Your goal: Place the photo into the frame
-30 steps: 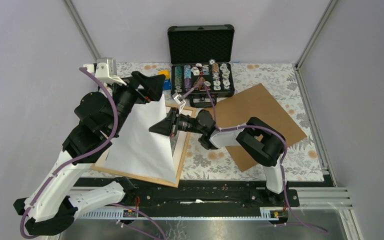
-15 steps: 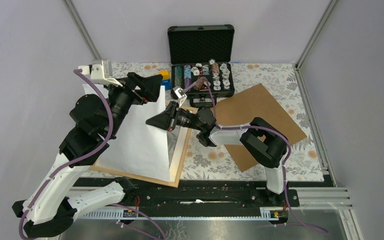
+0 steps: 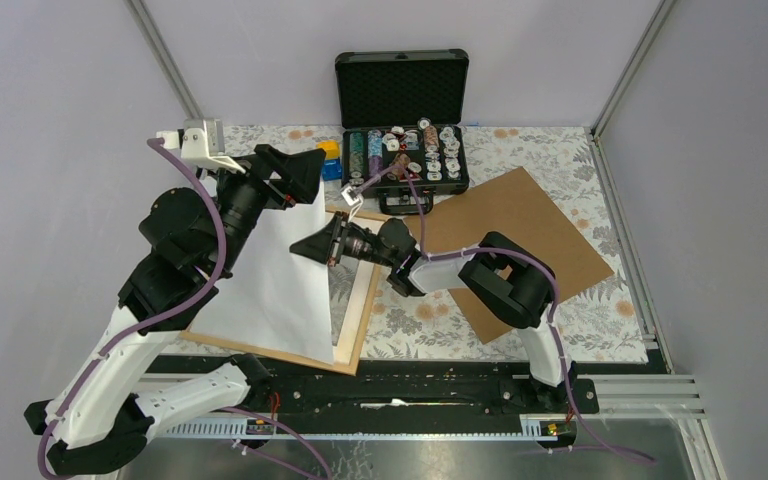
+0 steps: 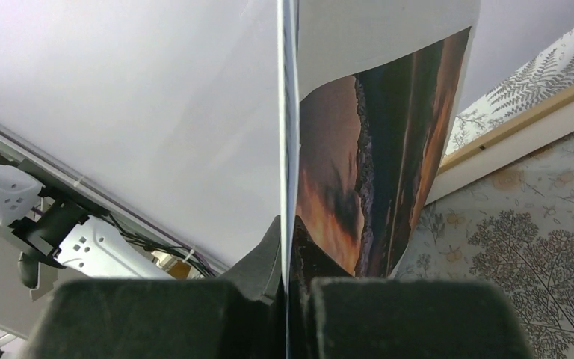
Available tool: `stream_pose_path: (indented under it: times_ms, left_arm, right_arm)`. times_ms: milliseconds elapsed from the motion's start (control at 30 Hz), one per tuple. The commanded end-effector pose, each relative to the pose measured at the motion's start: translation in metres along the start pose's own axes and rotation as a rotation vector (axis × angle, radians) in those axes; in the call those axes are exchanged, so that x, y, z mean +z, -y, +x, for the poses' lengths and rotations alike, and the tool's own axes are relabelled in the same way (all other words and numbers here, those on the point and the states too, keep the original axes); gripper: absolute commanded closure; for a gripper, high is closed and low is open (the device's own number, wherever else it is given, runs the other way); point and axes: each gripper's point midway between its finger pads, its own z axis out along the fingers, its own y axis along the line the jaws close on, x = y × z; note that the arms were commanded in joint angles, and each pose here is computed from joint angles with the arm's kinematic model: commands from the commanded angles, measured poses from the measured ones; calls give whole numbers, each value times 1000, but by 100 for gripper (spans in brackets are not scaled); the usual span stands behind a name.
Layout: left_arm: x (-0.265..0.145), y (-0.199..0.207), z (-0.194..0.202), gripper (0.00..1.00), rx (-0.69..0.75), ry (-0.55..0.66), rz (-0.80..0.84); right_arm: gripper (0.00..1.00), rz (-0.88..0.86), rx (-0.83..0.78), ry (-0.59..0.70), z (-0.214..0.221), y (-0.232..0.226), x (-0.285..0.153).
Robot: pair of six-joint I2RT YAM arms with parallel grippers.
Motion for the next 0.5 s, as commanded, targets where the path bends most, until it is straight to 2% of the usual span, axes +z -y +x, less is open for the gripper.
stream_pose_path:
  times_ms: [0, 267, 467]
  left_arm:
    - [-5, 9, -24, 1, -26, 60, 34]
    - [-1, 12, -18, 1, -34, 48, 44]
    - [-1, 11, -17, 1, -38, 44, 44]
  right_arm:
    - [100, -35, -36, 46, -7, -14, -1]
    - [97, 91, -4, 58, 6, 16, -17]
    - [81, 179, -2, 34, 11, 33, -20]
